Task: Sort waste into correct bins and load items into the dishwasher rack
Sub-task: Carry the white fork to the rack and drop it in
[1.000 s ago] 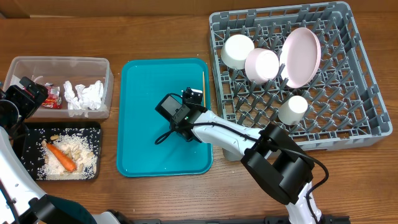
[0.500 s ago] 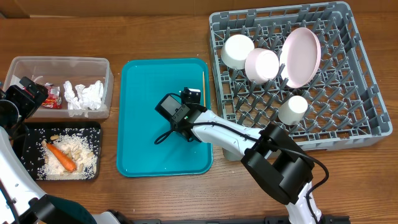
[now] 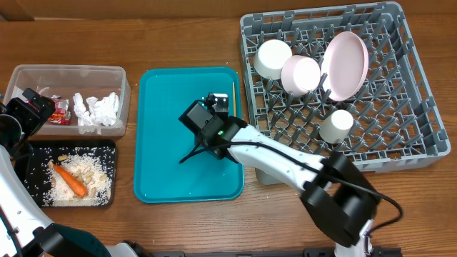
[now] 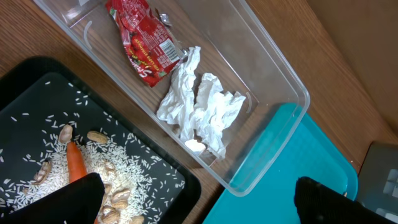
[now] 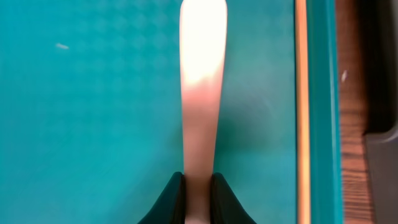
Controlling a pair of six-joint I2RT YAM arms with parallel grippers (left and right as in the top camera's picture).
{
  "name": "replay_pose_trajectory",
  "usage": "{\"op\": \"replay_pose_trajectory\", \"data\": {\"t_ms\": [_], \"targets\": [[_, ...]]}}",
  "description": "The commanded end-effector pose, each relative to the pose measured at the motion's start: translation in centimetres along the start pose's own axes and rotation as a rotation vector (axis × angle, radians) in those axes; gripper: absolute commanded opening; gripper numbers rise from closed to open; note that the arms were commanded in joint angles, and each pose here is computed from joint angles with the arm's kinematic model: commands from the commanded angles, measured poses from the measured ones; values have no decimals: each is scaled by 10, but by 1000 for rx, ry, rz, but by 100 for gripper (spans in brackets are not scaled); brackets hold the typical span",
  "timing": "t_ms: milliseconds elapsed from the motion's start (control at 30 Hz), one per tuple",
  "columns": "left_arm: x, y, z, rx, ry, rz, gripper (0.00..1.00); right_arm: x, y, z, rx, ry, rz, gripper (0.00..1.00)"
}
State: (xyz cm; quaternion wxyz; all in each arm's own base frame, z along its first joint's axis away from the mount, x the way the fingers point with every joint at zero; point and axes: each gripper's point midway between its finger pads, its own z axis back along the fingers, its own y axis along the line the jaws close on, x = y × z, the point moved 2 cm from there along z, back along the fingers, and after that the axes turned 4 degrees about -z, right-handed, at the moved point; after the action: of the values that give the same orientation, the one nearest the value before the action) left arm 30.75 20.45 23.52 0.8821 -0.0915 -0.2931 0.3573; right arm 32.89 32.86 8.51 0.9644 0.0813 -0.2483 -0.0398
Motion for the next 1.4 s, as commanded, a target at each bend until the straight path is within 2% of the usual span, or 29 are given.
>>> {"op": "replay_pose_trajectory", "data": {"t_ms": [0,133,333,567,733,933,1367], "targets": [[7,-2,5,4,-22,-2,100,25,13,39,72,-67,75,4],[7,-2,5,4,-22,-3,100,37,7,61,86,-96,136,4],[7,-2,5,4,-22,-3,100,60,-17,96,79,-126,93,4],[7,-2,5,4,-22,-3,100,87,-89,131,-37,-120,130,4],[7,-2,5,4,-22,-3,100,99,-141,125,-141,-73,39,4],[7,-2,5,4,-22,-2,100,100,-181,115,-217,-35,-31,4],[7,-2,5,4,-22,-3,100,65,-199,77,-237,42,-25,4]]}}
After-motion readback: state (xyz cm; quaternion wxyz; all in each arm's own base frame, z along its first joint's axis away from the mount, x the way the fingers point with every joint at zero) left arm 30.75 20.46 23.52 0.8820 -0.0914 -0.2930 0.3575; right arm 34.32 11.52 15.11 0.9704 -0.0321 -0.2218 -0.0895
